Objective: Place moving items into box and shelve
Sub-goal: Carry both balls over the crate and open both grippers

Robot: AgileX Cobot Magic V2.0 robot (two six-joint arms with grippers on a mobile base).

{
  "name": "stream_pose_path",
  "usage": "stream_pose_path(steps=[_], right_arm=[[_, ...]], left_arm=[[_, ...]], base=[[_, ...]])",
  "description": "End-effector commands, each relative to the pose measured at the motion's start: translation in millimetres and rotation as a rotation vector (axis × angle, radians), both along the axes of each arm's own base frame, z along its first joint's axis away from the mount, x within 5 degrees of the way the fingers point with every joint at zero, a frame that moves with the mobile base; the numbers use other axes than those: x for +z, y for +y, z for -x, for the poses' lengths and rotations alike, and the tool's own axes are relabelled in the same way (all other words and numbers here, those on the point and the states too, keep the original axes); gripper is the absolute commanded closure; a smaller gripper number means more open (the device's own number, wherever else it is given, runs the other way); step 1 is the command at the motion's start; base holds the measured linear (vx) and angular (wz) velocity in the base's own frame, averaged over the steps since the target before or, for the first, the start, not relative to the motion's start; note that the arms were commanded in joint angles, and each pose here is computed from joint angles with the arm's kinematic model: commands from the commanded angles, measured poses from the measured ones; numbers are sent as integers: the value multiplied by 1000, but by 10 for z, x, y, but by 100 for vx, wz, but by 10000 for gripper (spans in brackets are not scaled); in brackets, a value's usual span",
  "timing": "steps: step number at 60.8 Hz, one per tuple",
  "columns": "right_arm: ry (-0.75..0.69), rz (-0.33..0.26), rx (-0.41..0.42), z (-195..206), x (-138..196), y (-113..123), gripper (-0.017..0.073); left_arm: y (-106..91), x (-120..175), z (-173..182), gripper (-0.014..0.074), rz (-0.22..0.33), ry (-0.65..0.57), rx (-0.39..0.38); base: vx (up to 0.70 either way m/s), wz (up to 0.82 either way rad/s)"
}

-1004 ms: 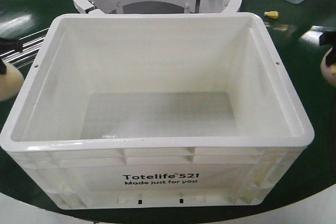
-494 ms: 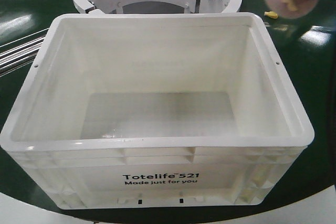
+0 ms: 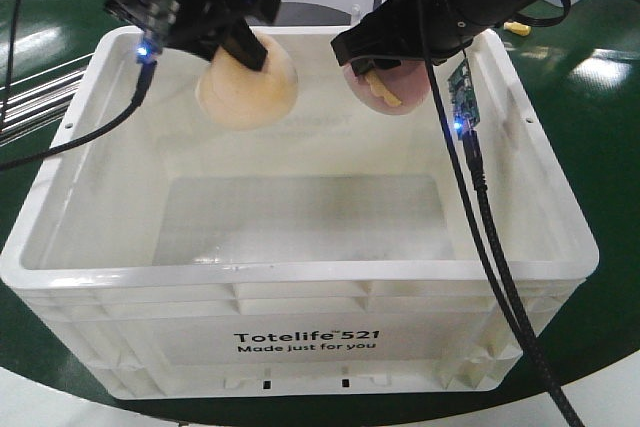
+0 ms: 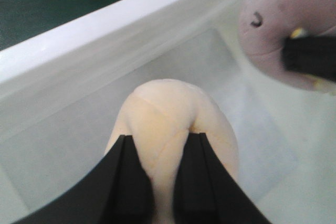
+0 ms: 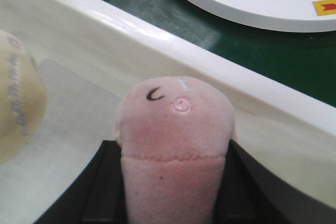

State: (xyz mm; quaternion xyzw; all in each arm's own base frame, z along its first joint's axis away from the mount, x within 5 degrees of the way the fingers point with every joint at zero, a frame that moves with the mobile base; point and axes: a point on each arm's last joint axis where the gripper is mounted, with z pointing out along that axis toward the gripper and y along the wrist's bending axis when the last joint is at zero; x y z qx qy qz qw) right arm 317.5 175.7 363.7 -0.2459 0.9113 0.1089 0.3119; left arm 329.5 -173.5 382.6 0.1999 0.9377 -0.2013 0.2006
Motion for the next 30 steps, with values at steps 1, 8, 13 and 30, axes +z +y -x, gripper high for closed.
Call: stream_pose_path(steps=[1, 8, 13, 30], right_arm=[[-117, -47, -2, 49, 278, -45, 445], [-87, -10, 23, 73, 246, -56, 312], [-89, 21, 29, 72, 237, -78, 186], [-110, 43, 21, 57, 245, -98, -120]], left_arm=[[-22, 128, 34, 530, 30, -43, -18], [-67, -14, -59, 429, 19, -7, -19], [-88, -91, -106, 305, 11, 12, -17], [-75, -9, -121, -50, 31, -47, -3]], base=[[0, 0], [0, 0], [0, 0], [0, 0]])
